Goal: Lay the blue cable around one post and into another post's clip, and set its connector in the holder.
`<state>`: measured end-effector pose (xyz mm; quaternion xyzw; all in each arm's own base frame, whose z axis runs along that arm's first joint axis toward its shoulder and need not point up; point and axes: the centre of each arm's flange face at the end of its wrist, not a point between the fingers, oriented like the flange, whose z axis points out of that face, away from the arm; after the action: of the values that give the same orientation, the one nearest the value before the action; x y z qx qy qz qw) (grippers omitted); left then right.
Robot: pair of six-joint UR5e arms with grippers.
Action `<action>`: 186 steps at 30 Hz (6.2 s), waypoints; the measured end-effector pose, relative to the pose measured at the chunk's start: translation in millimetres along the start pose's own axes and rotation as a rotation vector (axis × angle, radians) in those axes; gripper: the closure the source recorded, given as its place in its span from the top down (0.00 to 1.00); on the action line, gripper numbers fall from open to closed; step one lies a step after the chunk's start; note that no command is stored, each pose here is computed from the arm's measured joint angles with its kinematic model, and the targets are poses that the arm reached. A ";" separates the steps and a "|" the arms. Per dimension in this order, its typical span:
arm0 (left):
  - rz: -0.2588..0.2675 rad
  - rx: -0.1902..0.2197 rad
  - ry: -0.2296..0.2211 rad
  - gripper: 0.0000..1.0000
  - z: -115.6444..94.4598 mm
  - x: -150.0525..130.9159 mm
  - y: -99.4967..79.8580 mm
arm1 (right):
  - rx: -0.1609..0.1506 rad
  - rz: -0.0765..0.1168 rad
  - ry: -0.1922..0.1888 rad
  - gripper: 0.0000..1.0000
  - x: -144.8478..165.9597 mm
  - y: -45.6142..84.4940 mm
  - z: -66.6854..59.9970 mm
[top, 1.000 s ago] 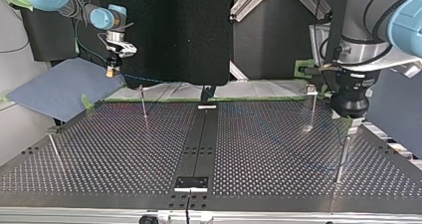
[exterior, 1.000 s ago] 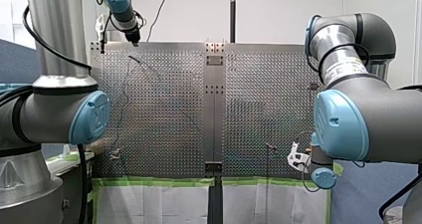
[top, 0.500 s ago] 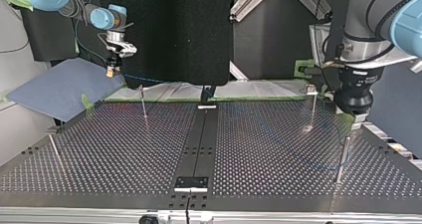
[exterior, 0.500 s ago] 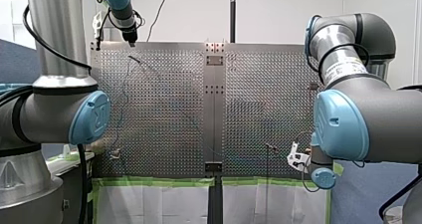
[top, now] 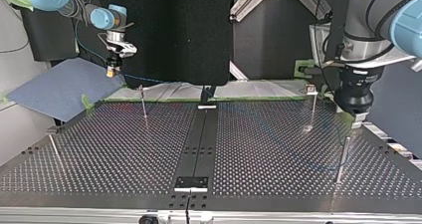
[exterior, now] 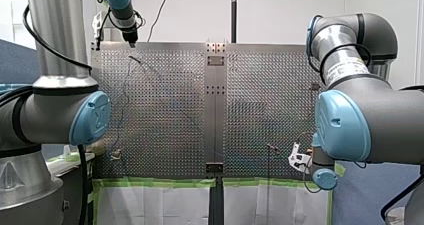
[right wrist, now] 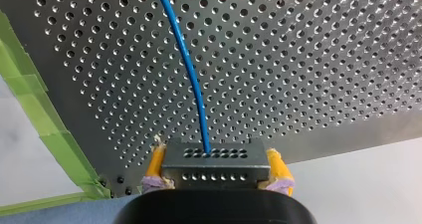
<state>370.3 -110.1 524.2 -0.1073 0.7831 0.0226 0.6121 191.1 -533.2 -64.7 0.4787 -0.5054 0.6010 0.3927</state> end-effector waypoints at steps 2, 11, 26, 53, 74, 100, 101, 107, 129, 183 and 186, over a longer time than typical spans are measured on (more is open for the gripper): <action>0.003 -0.014 0.010 1.00 -1.2 0.9 1.6 | 0.000 0.000 -0.001 0.00 -0.2 -0.2 -0.1; 0.023 -0.101 0.058 1.00 -7.6 5.5 11.2 | 0.001 0.000 -0.002 0.00 -0.4 -0.8 -0.3; 0.037 -0.210 0.065 1.00 -13.6 6.2 20.4 | 0.002 0.001 -0.005 0.00 -0.9 -1.6 -0.8; 0.036 -0.224 0.059 1.00 -13.8 6.3 21.1 | 0.003 0.000 -0.008 0.00 -1.2 -2.2 -1.1; -0.051 -0.060 -0.023 1.00 -29.8 25.0 4.8 | 0.005 -0.002 -0.009 0.00 -1.5 -2.8 -1.3; -0.200 0.261 0.093 1.00 -12.2 136.4 -42.6 | 0.008 -0.007 -0.009 0.00 -1.6 -4.0 -1.0; -0.197 0.279 0.099 1.00 -13.4 142.1 -45.2 | 0.009 -0.007 -0.009 0.00 -1.6 -4.4 -0.9; -0.184 0.356 0.126 1.00 -18.3 167.6 -56.0 | 0.012 -0.008 -0.011 0.00 -2.1 -5.8 -1.3; -0.068 0.485 0.245 1.00 -19.5 276.8 -102.9 | 0.015 -0.007 -0.013 0.00 -2.5 -7.8 -1.2; -0.014 0.572 0.138 1.00 68.2 416.3 -193.6 | 0.012 -0.100 -0.110 0.00 -17.8 -17.7 -31.9; -0.010 0.589 0.118 1.00 78.2 420.5 -201.1 | 0.014 -0.099 -0.108 0.00 -17.8 -18.5 -31.8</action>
<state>388.5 -352.4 118.8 0.0699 0.7896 -0.2148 0.5706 207.4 -498.4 -78.7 0.5376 -0.4972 0.5576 0.3909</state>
